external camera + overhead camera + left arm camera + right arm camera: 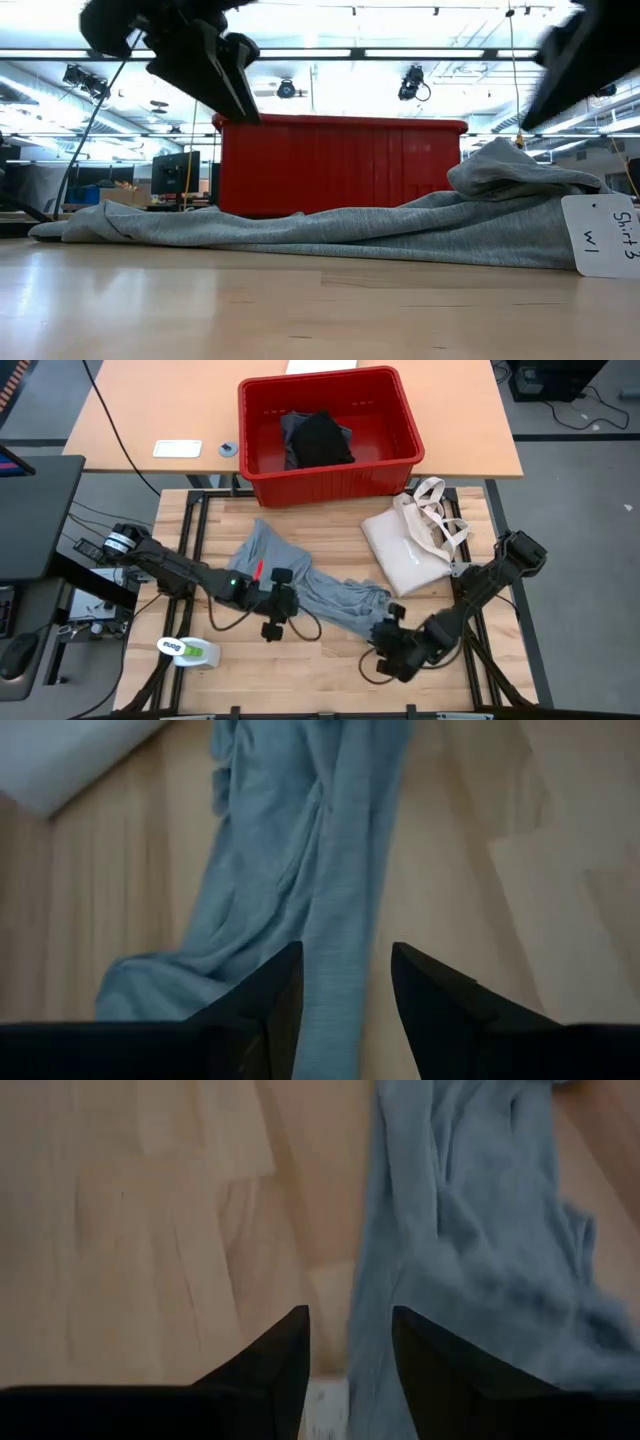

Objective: Fold Laundry from Bin
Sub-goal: Fold the gray shirt

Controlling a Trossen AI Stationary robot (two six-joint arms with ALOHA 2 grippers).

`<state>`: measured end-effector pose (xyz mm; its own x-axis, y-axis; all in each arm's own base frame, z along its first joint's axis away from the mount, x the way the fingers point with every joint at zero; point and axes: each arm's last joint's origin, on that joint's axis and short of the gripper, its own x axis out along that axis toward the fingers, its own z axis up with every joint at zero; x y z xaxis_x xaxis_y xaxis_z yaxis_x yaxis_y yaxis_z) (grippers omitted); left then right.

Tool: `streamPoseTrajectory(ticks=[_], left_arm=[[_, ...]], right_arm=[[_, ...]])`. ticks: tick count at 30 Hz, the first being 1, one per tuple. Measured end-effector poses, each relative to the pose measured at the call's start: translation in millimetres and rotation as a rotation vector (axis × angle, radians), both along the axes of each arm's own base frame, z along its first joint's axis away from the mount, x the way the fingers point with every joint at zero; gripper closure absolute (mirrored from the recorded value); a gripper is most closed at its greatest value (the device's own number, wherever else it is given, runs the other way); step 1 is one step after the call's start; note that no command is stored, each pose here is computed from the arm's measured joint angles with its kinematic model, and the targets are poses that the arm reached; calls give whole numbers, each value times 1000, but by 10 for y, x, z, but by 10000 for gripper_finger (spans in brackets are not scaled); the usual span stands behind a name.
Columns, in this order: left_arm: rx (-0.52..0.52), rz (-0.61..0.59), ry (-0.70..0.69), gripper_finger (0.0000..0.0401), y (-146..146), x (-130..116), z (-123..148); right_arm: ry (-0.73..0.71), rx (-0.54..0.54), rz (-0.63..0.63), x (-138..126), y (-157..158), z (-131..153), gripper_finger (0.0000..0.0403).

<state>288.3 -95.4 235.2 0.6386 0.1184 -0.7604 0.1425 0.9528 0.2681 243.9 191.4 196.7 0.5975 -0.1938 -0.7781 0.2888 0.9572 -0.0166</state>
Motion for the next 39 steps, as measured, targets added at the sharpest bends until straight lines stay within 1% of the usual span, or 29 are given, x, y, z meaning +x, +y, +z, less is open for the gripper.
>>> streamPoseTrajectory(ticks=[2, 5, 8, 9, 12, 15, 17, 18, 19, 21, 22, 24, 26, 28, 31, 32, 35, 37, 39], left_arm=[[-10, -6, -24, 241, -72, 36, -33], [-26, -6, -61, 241, -134, 177, -159], [-19, 7, -52, 241, -146, 337, -396], [-11, 17, -30, 241, -131, 377, -493], [35, 88, 106, 241, -24, 385, -760], [89, 187, 304, 241, 135, 256, -916], [105, 249, 382, 241, 224, 195, -918], [135, 276, 431, 241, 280, 141, -929], [156, 305, 452, 241, 328, 117, -938], [187, 339, 472, 241, 417, 112, -930], [205, 348, 505, 241, 477, 88, -937], [205, 352, 538, 241, 565, 96, -959], [216, 341, 560, 241, 635, 100, -964], [226, 298, 576, 241, 692, 114, -965], [263, 147, 600, 241, 677, 121, -946], [256, 102, 601, 241, 644, 115, -924], [210, 34, 579, 241, 535, 71, -818], [148, 0, 564, 241, 451, 13, -707], [64, -28, 535, 241, 369, -34, -596]], right_arm=[[1, 15, -33, -92, 33, -74, 251], [36, 36, -88, -219, 6, -233, 251], [62, 49, -158, -320, -66, -391, 251], [63, 47, -184, -348, -96, -436, 251], [47, 38, -239, -415, -169, -553, 251], [50, 74, -237, -448, -194, -648, 251], [67, 90, -219, -462, -208, -693, 251], [72, 94, -211, -467, -218, -714, 251], [76, 96, -206, -468, -229, -728, 251], [78, 88, -201, -458, -254, -743, 251], [75, 93, -199, -445, -258, -743, 251], [70, 118, -176, -416, -242, -739, 251], [45, 149, -131, -374, -202, -723, 251], [13, 179, -65, -336, -142, -698, 252], [-38, 226, 54, -270, -49, -643, 252], [-46, 225, 76, -254, -32, -622, 252], [-95, 167, 59, -216, -19, -561, 252], [-146, 95, 40, -185, -38, -531, 252], [-201, 9, 7, -153, -78, -508, 252]])
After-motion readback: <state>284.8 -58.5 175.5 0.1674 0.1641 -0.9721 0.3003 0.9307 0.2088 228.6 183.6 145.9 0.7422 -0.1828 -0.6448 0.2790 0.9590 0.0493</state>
